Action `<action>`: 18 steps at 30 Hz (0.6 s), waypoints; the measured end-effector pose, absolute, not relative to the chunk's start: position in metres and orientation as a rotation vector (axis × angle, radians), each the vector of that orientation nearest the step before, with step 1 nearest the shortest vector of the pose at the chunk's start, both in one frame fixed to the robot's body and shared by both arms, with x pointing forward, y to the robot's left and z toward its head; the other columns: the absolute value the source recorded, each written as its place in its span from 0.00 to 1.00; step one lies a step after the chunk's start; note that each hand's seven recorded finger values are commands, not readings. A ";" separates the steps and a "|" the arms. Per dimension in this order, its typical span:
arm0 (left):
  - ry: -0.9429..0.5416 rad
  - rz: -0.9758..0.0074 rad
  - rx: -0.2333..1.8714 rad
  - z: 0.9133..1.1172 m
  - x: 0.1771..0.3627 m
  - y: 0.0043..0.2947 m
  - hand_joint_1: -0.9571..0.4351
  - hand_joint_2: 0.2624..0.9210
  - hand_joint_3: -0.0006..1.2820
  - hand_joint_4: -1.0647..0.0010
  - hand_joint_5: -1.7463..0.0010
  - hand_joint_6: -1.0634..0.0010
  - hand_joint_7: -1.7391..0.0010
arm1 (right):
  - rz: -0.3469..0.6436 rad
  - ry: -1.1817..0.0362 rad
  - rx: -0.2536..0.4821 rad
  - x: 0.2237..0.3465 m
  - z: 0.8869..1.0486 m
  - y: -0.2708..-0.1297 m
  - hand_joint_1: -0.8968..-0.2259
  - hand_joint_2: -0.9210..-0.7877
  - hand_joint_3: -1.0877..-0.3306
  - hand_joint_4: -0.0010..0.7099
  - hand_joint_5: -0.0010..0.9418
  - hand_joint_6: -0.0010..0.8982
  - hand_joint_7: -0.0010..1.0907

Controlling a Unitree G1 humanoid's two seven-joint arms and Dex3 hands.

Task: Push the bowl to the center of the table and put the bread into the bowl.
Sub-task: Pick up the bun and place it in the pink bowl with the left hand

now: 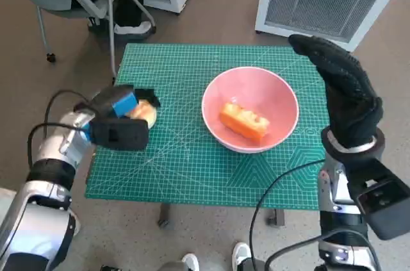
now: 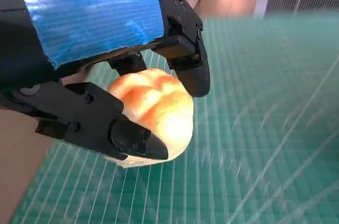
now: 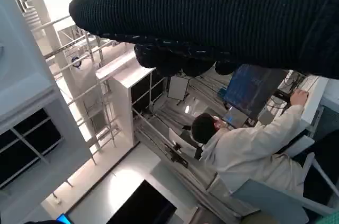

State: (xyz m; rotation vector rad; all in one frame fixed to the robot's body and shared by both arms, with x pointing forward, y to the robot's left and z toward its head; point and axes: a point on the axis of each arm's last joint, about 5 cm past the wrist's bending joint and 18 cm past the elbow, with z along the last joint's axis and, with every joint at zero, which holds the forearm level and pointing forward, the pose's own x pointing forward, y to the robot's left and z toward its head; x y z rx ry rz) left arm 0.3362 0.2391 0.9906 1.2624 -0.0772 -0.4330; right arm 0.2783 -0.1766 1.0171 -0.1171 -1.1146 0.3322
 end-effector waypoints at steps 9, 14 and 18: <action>-0.372 -0.403 1.162 1.039 0.339 0.223 0.69 1.00 0.09 0.44 0.26 0.44 0.32 | 0.330 -1.114 -0.122 0.278 1.017 -0.176 0.54 0.00 0.41 0.40 0.00 0.00 0.57; -0.535 -0.423 1.134 1.059 0.336 0.203 0.69 1.00 0.09 0.45 0.26 0.43 0.32 | 0.327 -1.113 -0.121 0.278 1.017 -0.177 0.54 0.00 0.41 0.40 0.00 0.00 0.57; -0.628 -0.459 1.113 1.069 0.333 0.184 0.69 1.00 0.09 0.46 0.27 0.42 0.31 | 0.324 -1.113 -0.121 0.278 1.016 -0.177 0.54 0.00 0.41 0.40 0.00 0.00 0.57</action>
